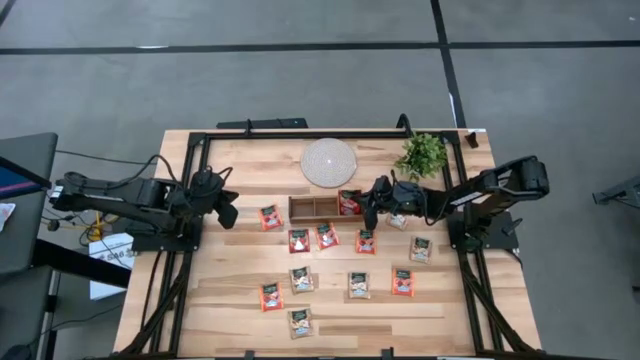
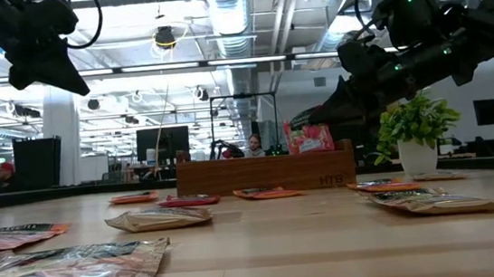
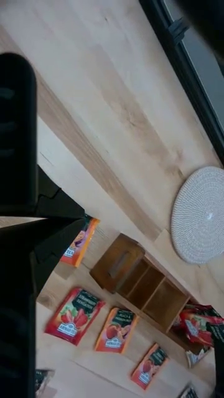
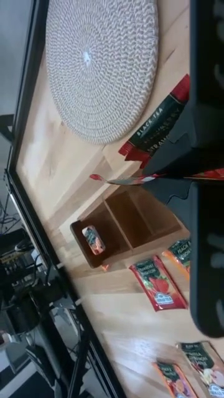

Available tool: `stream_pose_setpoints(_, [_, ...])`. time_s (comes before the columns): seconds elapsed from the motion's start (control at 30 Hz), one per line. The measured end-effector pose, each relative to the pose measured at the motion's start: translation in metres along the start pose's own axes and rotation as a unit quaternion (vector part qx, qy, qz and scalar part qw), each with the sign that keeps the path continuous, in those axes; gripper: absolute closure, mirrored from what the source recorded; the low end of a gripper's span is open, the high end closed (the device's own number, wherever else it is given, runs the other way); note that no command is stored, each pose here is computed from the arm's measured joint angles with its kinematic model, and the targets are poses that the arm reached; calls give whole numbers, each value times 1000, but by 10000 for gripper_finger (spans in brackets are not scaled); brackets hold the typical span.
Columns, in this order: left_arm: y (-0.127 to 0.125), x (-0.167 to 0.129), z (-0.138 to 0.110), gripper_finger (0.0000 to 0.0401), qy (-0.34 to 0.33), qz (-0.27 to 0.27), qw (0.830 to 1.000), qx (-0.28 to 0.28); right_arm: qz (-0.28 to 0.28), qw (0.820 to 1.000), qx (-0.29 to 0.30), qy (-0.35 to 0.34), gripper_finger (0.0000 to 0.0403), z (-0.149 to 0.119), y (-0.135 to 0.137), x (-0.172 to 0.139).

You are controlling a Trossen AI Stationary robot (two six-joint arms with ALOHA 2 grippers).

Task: Pick & Place Tea
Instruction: Put the left red tea bag into the right slot of the wooden organizer, then put the red tea bag into the right slot of the wooden organizer

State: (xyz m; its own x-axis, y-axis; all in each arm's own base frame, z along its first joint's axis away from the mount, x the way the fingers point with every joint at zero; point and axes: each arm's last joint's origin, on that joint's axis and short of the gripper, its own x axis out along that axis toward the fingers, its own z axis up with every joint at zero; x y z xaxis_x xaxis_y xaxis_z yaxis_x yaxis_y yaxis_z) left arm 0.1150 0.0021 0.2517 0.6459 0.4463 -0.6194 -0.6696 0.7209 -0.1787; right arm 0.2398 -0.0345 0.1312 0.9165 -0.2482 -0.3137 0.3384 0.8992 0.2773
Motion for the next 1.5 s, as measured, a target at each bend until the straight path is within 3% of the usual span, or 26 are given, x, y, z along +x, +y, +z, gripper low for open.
stream_pose_setpoints(0.7, [1,0,-1,401,7,6,1000,6,0,1000,0,1,401,0,0,0])
stream_pose_setpoints(1.1, [2,0,-2,401,11,10,1000,9,-7,1000,0,0,312,0,0,0])
stream_pose_setpoints(1.5, [1,0,-3,401,28,-11,1000,9,-2,999,5,-38,305,19,7,5])
